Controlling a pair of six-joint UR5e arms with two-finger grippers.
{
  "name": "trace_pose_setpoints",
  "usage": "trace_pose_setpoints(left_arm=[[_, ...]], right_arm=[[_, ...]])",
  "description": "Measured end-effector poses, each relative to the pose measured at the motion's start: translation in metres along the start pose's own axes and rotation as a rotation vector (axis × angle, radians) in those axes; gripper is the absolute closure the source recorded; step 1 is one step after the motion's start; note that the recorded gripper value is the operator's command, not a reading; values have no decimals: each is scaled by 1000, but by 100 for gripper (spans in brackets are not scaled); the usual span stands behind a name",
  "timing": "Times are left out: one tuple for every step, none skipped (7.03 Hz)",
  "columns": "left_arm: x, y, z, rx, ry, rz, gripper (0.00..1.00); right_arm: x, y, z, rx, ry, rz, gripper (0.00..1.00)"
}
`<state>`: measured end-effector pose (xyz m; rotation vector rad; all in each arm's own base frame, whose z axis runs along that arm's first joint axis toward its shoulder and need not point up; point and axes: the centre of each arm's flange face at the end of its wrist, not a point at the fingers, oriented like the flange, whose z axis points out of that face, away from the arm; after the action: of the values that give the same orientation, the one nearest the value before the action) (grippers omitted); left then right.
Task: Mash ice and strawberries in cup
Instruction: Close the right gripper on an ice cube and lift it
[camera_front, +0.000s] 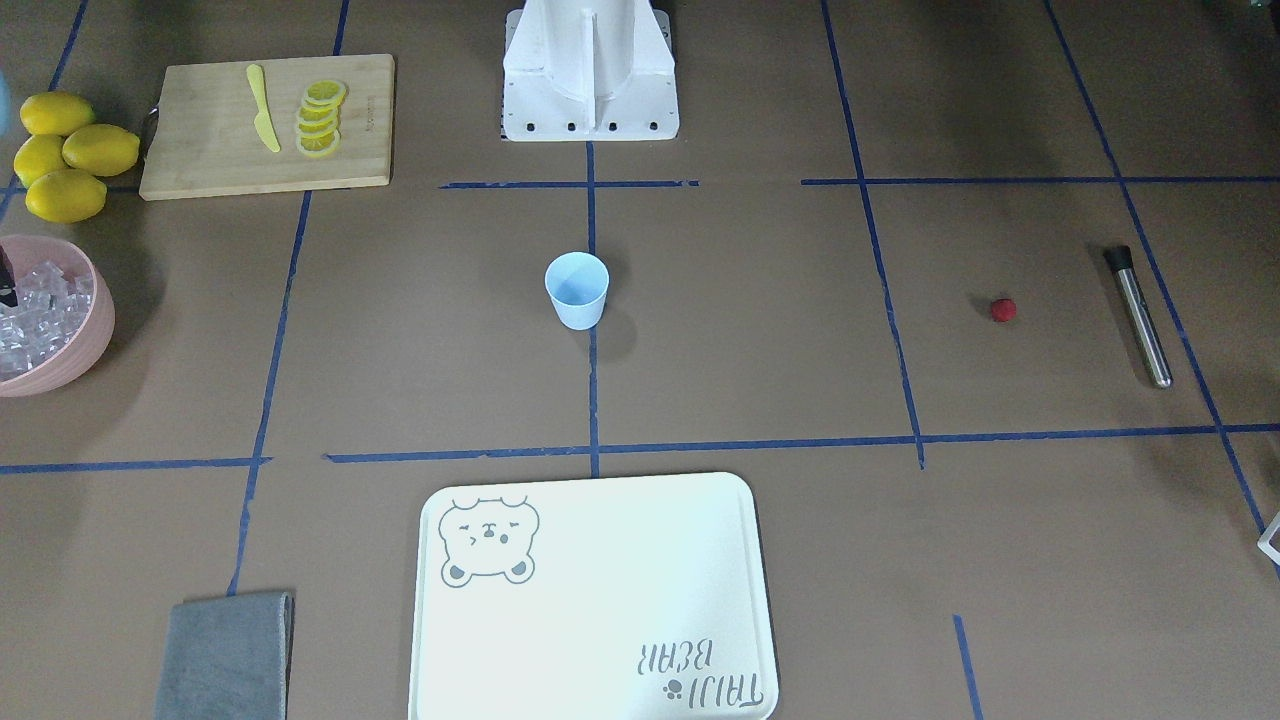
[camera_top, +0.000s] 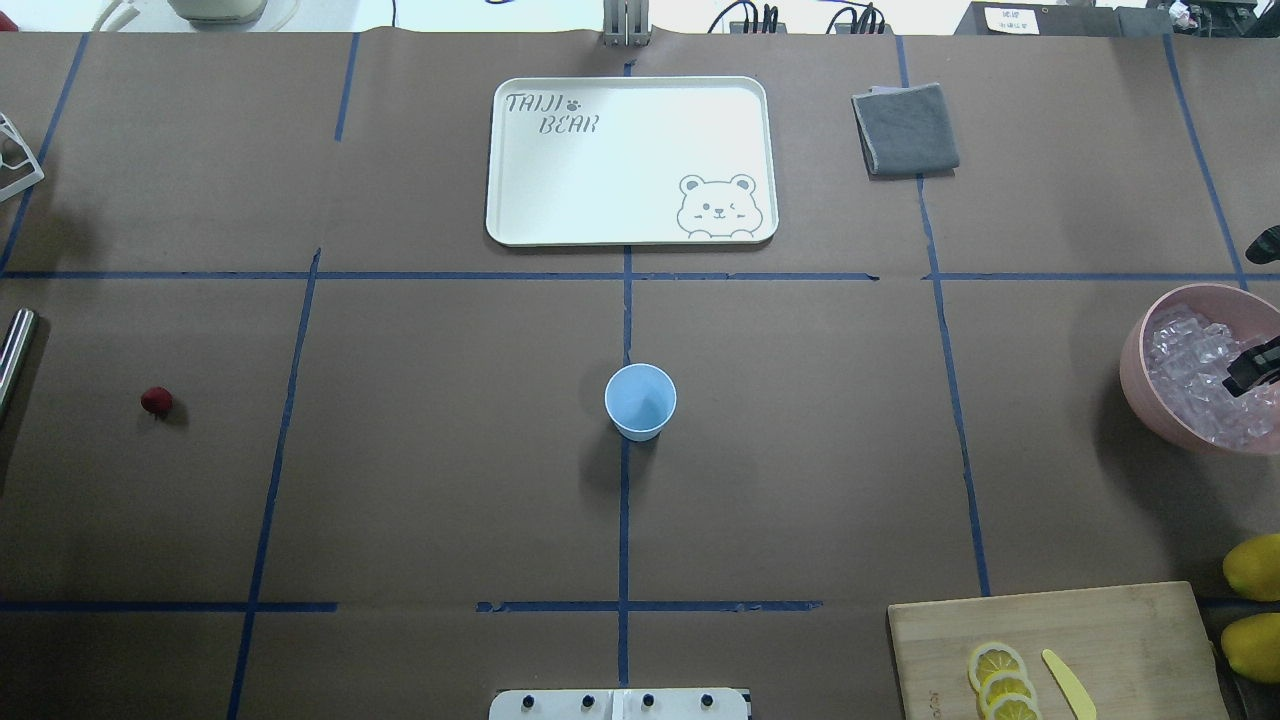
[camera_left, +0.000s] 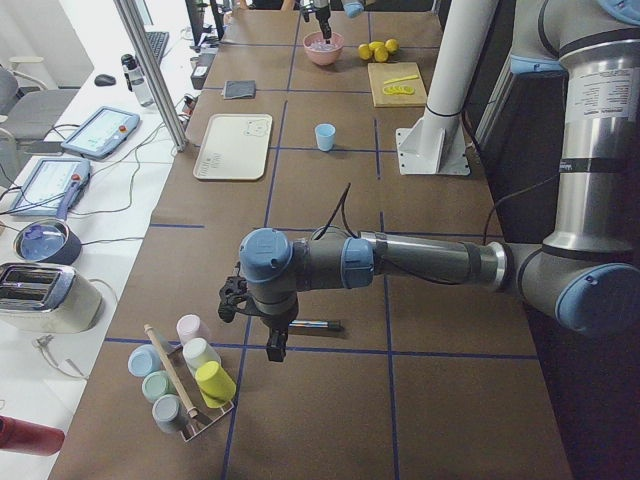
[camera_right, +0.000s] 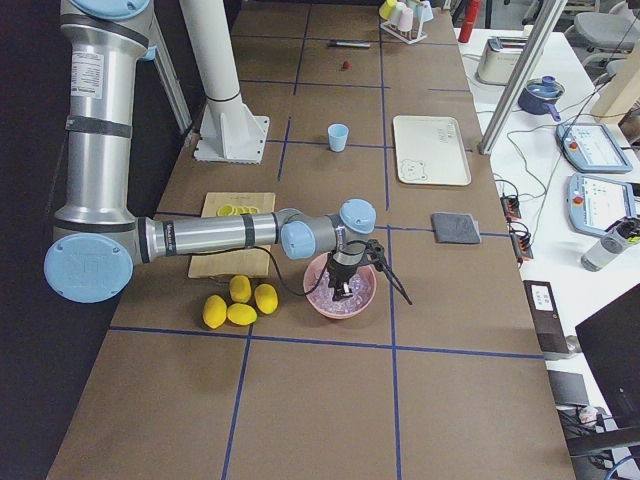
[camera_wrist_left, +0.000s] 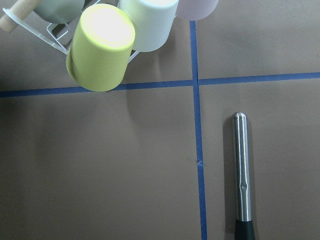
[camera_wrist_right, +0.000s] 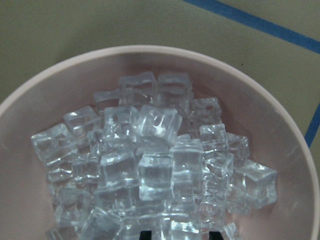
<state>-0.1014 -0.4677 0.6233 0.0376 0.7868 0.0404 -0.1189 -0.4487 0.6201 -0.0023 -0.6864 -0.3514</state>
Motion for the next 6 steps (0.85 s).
trace_pose_setpoints(left_arm=[[2, 1, -2, 3, 0, -2, 0], [4, 2, -4, 6, -1, -2, 0], [5, 2, -4, 7, -1, -5, 0], [5, 1, -5, 7, -1, -7, 0], [5, 1, -5, 8, -1, -8, 0], [5, 1, -5, 8, -1, -9, 0]], right_arm=[[1, 0, 0, 1, 2, 2, 92], [1, 0, 0, 1, 3, 2, 99], [3, -1, -3, 5, 4, 6, 100], [5, -1, -11, 20, 5, 14, 100], [7, 0, -32, 52, 5, 29, 100], [1, 3, -69, 86, 7, 52, 100]])
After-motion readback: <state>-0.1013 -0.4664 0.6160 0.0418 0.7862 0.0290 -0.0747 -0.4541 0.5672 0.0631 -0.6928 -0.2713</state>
